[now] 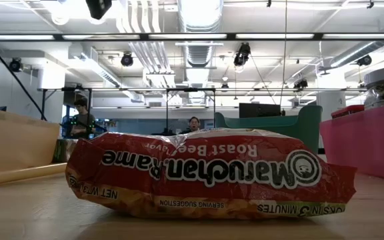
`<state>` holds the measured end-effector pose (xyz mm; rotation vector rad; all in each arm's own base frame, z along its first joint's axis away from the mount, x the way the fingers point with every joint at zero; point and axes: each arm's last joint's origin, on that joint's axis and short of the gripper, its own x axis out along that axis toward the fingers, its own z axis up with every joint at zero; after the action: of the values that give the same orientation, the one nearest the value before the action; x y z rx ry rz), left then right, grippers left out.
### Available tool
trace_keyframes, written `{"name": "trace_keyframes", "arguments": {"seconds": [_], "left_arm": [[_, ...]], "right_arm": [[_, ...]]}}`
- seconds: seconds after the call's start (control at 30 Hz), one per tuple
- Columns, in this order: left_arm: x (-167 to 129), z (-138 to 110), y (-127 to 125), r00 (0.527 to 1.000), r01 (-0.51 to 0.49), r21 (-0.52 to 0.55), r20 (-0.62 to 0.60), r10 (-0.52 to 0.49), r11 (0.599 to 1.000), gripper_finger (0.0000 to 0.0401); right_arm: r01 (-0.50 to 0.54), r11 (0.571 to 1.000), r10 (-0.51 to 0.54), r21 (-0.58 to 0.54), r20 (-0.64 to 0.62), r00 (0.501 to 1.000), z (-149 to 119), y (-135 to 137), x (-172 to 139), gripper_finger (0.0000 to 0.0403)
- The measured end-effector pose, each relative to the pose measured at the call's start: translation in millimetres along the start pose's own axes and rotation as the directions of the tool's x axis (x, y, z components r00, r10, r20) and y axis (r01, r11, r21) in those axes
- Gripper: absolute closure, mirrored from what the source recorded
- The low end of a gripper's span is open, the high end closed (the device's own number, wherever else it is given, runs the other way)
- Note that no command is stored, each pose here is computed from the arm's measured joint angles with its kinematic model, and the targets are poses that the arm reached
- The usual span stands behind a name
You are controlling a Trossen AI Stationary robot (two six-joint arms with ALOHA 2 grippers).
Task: Pick & Place Food Item
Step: Put the silver spoon into the orange bin
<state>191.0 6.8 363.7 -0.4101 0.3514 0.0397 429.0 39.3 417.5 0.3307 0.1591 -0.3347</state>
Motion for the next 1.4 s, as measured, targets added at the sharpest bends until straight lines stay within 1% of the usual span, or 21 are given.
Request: {"name": "trace_keyframes", "arguments": {"seconds": [0.13,0.2,0.37,0.47,0.53,0.67,0.77,0.9,1.03,1.1,1.3,1.4], "left_arm": [[-13,-3,0,0.995,-0.042,-0.034,-0.089,0.039,0.999,0.0401],[-18,-8,2,0.986,-0.073,-0.056,-0.154,0.064,0.996,0.0401],[-33,-21,6,0.952,-0.148,-0.114,-0.287,0.11,0.982,0.0401],[-39,-28,6,0.928,-0.174,-0.16,-0.357,0.108,0.972,0.0401],[-43,-35,7,0.9,-0.202,-0.178,-0.421,0.111,0.963,0.0401],[-49,-51,5,0.81,-0.278,-0.191,-0.573,0.123,0.941,0.0401],[-50,-62,-1,0.758,-0.304,-0.196,-0.642,0.112,0.932,0.0401],[-48,-80,-10,0.705,-0.31,-0.199,-0.704,0.084,0.93,0.0401],[-46,-101,-16,0.653,-0.346,-0.19,-0.752,0.091,0.919,0.0401],[-46,-111,-19,0.636,-0.362,-0.192,-0.766,0.091,0.912,0.0401],[-49,-140,-27,0.566,-0.404,-0.183,-0.819,0.088,0.896,0.0401],[-48,-155,-30,0.55,-0.413,-0.197,-0.832,0.071,0.889,0.0401]], "right_arm": [[0.026,1.0,-0.026,-0.004,-0.053,0.998,-5,-3,-1,0.0133],[0.036,0.999,-0.037,-0.014,-0.075,0.996,-7,-4,-1,0.0133],[0.079,0.997,-0.075,0.019,-0.155,0.985,-15,-8,-3,0.0133],[0.116,0.993,-0.106,0.035,-0.212,0.971,-21,-11,-4,0.0133],[0.142,0.989,-0.128,0.038,-0.251,0.959,-25,-13,-5,0.0133],[0.182,0.983,-0.163,0.033,-0.312,0.936,-32,-16,-8,0.0133],[0.196,0.98,-0.175,0.029,-0.336,0.925,-35,-17,-10,0.0133],[0.197,0.98,-0.176,0.027,-0.344,0.922,-37,-16,-10,0.0133],[0.198,0.98,-0.175,0.032,-0.346,0.922,-37,-15,-11,0.0133],[0.198,0.98,-0.175,0.029,-0.349,0.92,-38,-14,-11,0.0133],[0.203,0.978,-0.177,0.037,-0.353,0.919,-39,-14,-11,0.0133],[0.21,0.976,-0.178,0.052,-0.355,0.918,-39,-14,-11,0.0133]]}}
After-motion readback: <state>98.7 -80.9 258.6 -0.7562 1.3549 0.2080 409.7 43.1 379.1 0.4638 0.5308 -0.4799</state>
